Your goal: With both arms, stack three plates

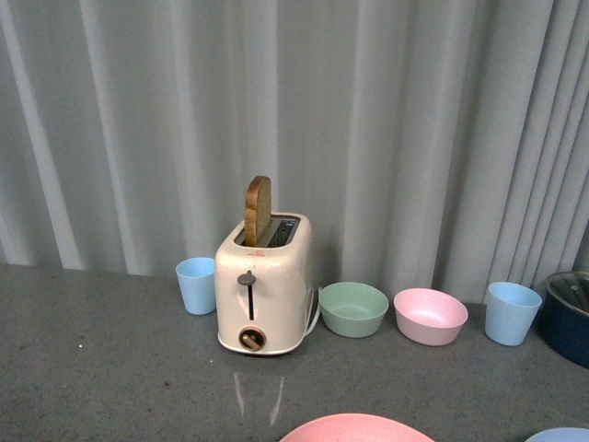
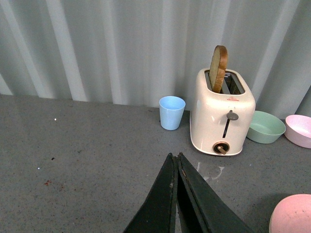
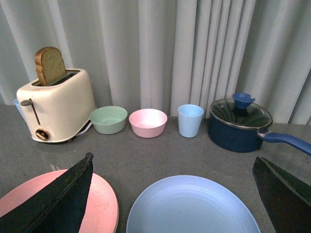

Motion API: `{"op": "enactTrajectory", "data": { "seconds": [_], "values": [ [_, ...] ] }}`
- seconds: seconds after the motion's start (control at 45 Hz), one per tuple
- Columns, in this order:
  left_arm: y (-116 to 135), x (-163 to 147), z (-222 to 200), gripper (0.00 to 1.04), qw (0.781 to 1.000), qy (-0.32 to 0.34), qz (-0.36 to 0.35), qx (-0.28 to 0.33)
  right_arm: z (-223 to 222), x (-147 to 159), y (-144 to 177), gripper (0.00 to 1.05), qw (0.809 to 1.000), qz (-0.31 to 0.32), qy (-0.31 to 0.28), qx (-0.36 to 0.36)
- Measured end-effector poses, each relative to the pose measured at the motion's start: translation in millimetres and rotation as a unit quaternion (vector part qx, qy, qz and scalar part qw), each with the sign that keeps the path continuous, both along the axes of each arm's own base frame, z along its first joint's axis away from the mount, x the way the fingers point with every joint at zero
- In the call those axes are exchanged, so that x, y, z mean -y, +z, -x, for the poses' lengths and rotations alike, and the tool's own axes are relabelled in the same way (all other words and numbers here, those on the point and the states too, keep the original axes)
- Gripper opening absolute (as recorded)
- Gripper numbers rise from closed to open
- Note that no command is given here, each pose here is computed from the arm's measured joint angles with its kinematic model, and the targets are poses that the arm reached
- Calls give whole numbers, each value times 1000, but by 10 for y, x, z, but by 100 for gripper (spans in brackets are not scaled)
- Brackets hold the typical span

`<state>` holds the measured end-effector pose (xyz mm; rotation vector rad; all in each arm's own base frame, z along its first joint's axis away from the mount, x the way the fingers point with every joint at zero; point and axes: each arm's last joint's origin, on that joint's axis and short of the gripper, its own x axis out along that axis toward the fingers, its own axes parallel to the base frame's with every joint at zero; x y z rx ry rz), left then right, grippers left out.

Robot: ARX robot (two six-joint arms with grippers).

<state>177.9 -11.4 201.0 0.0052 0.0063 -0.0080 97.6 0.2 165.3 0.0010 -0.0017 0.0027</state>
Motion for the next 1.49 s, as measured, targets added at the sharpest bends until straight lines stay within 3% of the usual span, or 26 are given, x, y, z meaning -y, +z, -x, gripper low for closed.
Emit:
{"op": "enactTrajectory", "data": {
  "seconds": [0.623, 1.49],
  "values": [
    [-291, -111, 456, 4, 1000, 3, 2, 1, 0, 0, 0, 97, 1000, 0, 0, 0],
    [-251, -111, 684, 4, 1000, 3, 3, 18, 0, 0, 0, 97, 1000, 0, 0, 0]
  ]
}}
